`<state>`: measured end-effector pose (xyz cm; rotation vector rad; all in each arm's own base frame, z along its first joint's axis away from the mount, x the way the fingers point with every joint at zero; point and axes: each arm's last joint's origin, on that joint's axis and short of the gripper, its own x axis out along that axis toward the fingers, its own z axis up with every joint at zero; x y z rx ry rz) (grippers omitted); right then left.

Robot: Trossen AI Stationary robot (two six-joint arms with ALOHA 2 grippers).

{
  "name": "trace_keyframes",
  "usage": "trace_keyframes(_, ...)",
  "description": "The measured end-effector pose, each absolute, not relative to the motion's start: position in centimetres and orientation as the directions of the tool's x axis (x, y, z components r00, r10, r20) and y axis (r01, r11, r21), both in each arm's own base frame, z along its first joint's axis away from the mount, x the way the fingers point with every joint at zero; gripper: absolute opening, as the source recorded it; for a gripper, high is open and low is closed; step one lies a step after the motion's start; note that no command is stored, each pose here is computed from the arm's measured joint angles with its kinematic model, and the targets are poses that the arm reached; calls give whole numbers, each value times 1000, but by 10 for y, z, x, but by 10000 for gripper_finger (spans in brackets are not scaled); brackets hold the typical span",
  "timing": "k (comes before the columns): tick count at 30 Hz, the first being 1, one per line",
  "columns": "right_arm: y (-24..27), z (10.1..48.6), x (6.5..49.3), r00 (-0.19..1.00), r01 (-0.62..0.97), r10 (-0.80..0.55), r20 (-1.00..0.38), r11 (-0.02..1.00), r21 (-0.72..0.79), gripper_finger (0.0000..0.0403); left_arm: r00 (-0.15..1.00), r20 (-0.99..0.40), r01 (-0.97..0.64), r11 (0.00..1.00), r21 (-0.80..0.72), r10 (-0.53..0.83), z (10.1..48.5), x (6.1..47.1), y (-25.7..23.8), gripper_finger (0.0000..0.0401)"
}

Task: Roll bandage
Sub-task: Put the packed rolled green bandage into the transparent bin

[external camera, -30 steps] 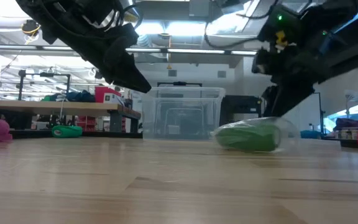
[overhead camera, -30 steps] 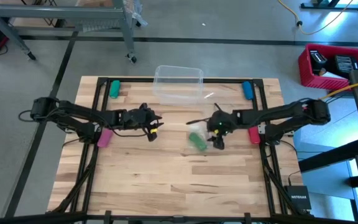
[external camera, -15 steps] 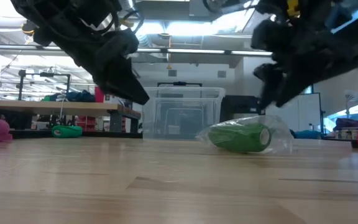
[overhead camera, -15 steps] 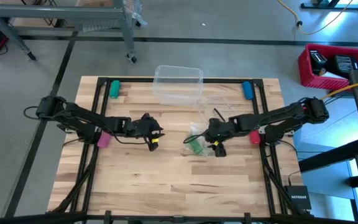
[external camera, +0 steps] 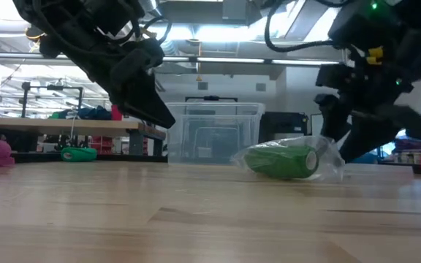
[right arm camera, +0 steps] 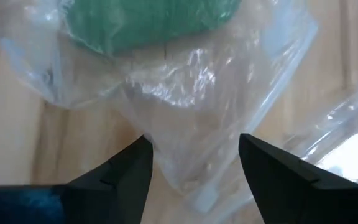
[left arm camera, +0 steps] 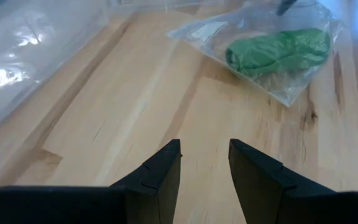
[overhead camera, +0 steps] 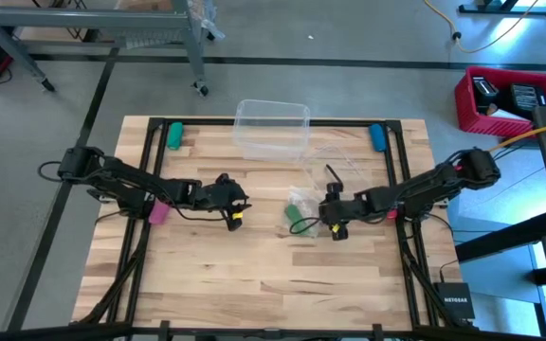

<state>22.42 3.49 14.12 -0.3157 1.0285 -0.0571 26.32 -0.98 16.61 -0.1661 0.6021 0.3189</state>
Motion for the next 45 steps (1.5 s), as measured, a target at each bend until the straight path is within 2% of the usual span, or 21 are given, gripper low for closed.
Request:
trace_keyframes(8, 34, 123, 221, 476, -168, -217, -852, 929, -330, 240, 775, -581, -348, 936, -60, 250, 166, 263, -10, 127)
trace_keyframes(13, 31, 119, 229, 507, -85, -345, -790, 892, -444, 224, 773, -574, -359, 932, -42, 272, 166, 263, -9, 127)
trace_keyframes(17, 29, 117, 231, 507, -40, -414, -756, 865, -500, 165, 770, -572, -365, 931, -30, 283, 166, 263, -9, 127)
trace_keyframes(22, 29, 118, 232, 515, -21, -429, -742, 859, -511, 46, 768, -569, -378, 925, -30, 295, 166, 263, -8, 127)
trace_keyframes(24, 29, 119, 234, 531, -12, -430, -730, 858, -513, 13, 769, -566, -379, 925, -32, 296, 167, 263, -8, 127)
trace_keyframes(28, 30, 126, 240, 550, 17, -444, -708, 853, -521, 23, 778, -555, -378, 925, -39, 295, 168, 264, -8, 127)
trace_keyframes(31, 36, 138, 250, 590, -10, -436, -680, 838, -546, 9, 793, -533, -377, 925, -52, 294, 170, 266, -8, 127)
trace_keyframes(34, 44, 152, 259, 627, -50, -462, -627, 780, -624, 7, 801, -522, -383, 921, -71, 293, 173, 267, -9, 127)
trace_keyframes(39, 53, 170, 269, 658, -97, -531, -534, 643, -760, 14, 803, -516, -457, 864, -211, 299, 175, 269, -5, 127)
trace_keyframes(45, 56, 178, 276, 711, -142, -504, -491, 581, -802, 5, 847, -444, -453, 834, -315, 293, 183, 274, 4, 127)
